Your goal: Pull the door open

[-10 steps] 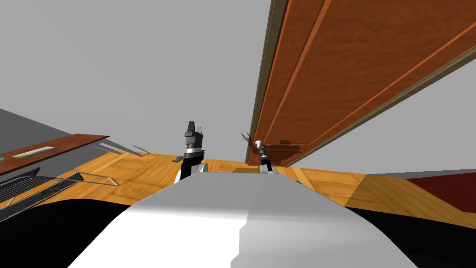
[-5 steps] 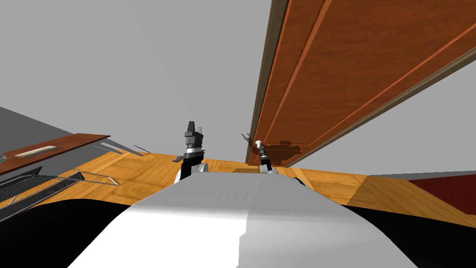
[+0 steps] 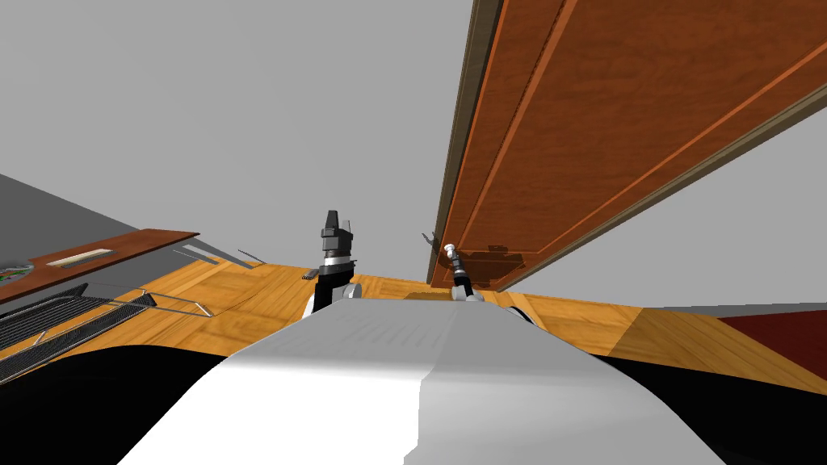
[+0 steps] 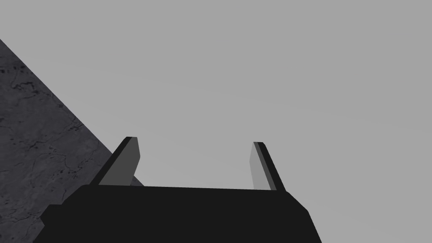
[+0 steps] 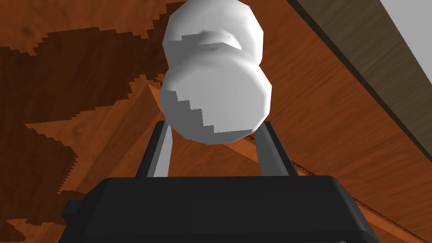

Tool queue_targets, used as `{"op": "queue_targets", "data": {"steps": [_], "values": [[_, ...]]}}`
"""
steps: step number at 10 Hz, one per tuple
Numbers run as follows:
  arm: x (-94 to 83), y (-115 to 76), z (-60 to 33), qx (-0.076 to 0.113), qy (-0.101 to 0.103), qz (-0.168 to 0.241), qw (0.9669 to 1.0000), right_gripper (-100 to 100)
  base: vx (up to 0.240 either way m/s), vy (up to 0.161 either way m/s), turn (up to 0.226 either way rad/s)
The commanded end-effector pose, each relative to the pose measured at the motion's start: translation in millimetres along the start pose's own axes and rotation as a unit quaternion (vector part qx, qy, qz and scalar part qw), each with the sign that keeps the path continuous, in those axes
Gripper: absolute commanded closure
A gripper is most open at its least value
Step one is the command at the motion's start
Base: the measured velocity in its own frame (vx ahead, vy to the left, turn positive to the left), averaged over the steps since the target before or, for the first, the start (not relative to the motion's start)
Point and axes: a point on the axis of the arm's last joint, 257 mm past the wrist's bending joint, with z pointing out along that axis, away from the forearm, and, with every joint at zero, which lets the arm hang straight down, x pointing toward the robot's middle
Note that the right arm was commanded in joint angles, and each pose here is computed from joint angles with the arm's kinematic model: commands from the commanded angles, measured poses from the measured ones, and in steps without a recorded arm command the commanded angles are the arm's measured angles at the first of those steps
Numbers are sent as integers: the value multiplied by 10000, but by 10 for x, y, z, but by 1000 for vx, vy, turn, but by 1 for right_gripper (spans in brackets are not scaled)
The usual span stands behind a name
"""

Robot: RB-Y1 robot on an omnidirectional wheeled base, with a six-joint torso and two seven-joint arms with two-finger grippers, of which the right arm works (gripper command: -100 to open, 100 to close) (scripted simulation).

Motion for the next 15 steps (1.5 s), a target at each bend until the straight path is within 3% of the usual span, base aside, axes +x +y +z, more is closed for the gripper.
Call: {"op": "queue_targets", "data": {"steps": [1, 3, 5, 7, 12, 13, 15], "values": [[207, 64, -66, -9, 164, 104, 9998, 100, -2, 1, 19], [207, 64, -66, -9, 164, 104, 9998, 100, -2, -3, -10], [145, 15, -75, 33, 111, 429, 9990, 100, -23, 9, 92], [107, 112, -19, -82, 54, 551, 9984, 100, -20, -11, 11], [125, -37, -97, 89, 99, 723, 9973, 100, -5, 3, 18], [103, 20, -63, 20, 67, 740, 9972, 100, 5, -3, -13], [114, -9, -80, 54, 83, 731, 9973, 100, -3, 4, 5]]}}
